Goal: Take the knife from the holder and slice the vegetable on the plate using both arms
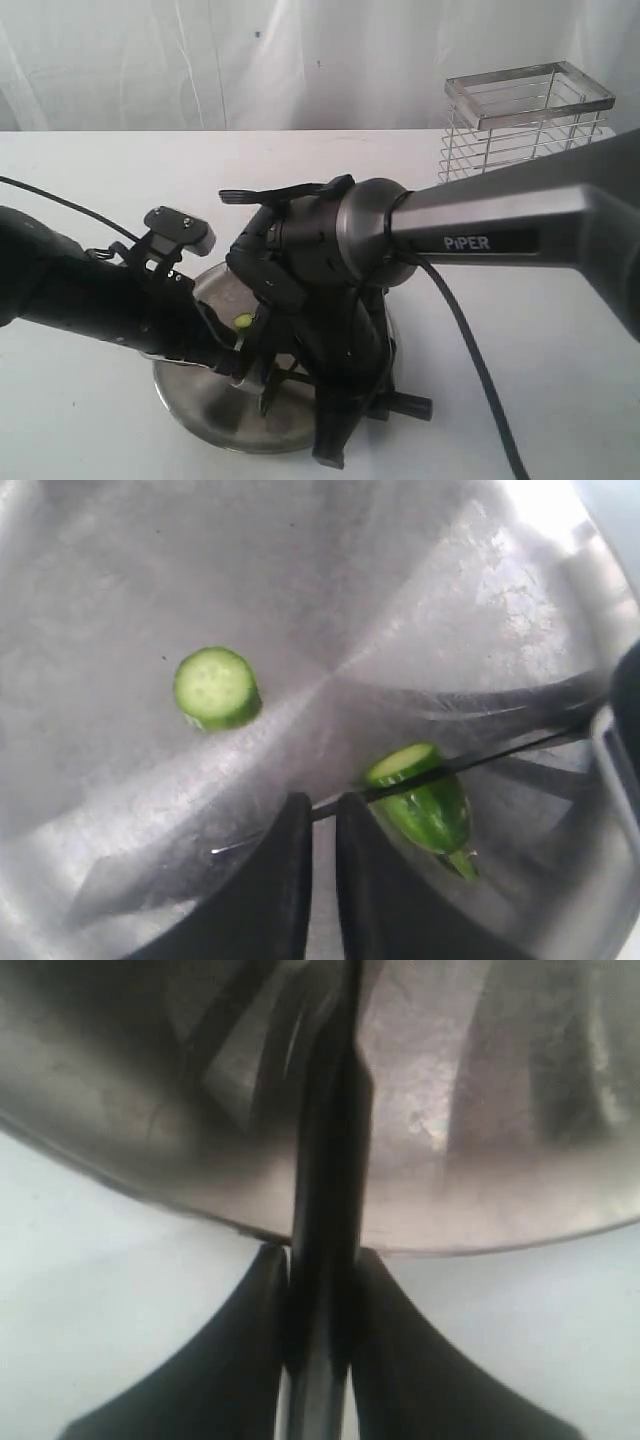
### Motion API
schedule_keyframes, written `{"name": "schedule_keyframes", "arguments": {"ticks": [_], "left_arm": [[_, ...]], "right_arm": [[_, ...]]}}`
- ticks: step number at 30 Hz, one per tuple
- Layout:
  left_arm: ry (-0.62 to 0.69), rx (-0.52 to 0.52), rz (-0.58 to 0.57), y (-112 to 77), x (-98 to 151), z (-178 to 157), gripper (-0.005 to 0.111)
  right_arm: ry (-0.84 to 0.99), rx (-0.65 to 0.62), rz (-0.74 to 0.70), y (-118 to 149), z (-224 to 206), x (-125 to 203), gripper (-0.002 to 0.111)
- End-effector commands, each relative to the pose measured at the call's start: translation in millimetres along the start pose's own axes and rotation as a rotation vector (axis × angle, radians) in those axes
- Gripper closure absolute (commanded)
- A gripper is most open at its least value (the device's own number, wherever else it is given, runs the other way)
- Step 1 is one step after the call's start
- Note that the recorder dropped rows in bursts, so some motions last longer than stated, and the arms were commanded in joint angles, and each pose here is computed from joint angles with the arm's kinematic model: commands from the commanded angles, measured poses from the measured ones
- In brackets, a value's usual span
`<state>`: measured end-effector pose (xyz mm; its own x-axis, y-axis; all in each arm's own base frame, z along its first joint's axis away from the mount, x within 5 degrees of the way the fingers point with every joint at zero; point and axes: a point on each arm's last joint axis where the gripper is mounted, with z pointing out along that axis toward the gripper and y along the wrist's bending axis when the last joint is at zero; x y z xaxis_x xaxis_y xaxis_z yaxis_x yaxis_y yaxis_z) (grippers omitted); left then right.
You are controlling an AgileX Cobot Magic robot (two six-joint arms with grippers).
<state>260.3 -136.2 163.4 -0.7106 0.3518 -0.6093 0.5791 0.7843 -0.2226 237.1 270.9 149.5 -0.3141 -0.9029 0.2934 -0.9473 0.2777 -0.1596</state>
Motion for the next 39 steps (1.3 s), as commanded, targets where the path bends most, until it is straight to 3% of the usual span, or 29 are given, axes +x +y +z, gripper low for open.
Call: {"name": "schedule_keyframes", "arguments": {"ticks": [1, 9, 18, 29, 39], "left_arm": [[0.046, 0.024, -0.037, 1.3, 7.6, 10.6, 0.091], [0.039, 0.018, -0.056, 3.1, 3.8, 15.2, 0.091], [0.163, -0.008, -0.097, 15.5, 28.1, 47.4, 0.091], [0.005, 0.013, -0.038, 1.9, -3.5, 7.9, 0.091], [-0.01, 0.013, -0.033, 0.7, -5.8, 4.1, 0.091]], "right_arm": [[-0.004, -0.006, -0.013, 1.2, -0.3, -1.3, 0.108], [-0.006, -0.005, -0.013, 1.2, -0.3, -1.5, 0.108], [0.004, -0.008, -0.013, 1.4, -0.3, -0.7, 0.108], [0.001, -0.017, -0.042, 2.2, -0.3, -0.9, 0.108], [-0.006, -0.05, -0.049, 5.2, 0.2, -1.8, 0.108]]}}
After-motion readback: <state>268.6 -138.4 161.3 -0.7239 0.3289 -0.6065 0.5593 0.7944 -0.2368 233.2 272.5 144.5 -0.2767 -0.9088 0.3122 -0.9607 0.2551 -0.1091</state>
